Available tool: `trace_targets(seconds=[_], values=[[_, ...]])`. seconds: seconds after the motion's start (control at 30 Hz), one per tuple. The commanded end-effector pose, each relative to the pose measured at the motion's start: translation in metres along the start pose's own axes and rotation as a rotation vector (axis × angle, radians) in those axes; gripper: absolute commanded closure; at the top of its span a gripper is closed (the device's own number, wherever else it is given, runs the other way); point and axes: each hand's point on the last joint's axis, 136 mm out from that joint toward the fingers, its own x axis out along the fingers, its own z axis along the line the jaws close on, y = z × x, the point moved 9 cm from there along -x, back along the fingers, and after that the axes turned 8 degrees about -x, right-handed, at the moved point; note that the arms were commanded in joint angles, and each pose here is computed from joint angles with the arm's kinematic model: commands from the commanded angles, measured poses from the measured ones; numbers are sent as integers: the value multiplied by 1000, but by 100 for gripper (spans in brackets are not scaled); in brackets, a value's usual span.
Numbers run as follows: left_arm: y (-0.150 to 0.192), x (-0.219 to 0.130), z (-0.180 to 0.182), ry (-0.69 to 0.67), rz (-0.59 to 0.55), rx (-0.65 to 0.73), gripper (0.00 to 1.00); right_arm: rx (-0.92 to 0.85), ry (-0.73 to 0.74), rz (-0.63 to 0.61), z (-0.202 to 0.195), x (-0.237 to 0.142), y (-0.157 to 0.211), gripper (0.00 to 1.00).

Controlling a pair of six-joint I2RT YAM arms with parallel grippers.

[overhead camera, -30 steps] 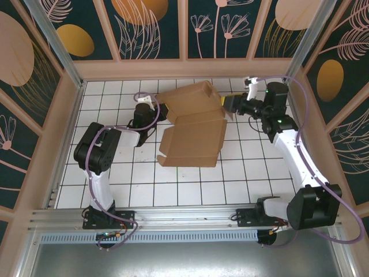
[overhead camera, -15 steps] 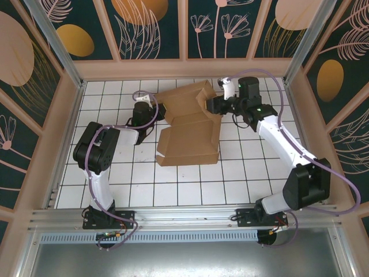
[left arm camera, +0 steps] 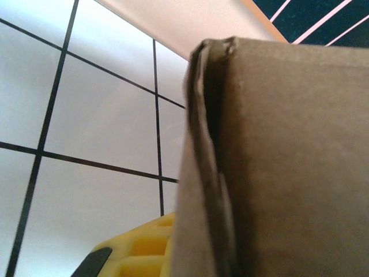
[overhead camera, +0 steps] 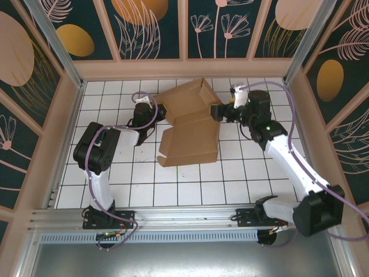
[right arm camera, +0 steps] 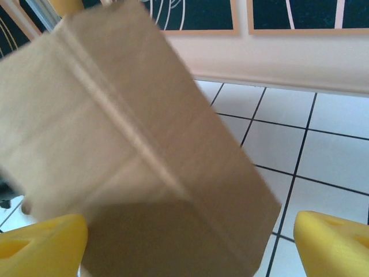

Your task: Fold the paper box

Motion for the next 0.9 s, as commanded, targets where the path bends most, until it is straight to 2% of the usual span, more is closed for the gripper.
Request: trace_targets(seconds=[0.0,0.2,0.33,0.43,0.63,0.77,0.87], values=[[-14,-4,-21,69,-54,-70,100,9,-7,-57,14,-5,13,6],[-20,2,-30,65,-36,-88,100,26,-1,-1,25,-5,52,4],[-25,3,-32,82,-5,-117,100,48,112,26,11,-11,76,4],[-30,3,-30,144,41,-185,100,136,162,6,-9,-19,91,5],[-41,4,-44,280,163,-225,100,289,171,-71,-40,-33,102,7],[-48,-6,-59,300,199,-182,100,275,185,-63,-47,-34,98,7],[-52,-11,-66,288,217,-135,100,244,211,-114,-50,-40,86,8]])
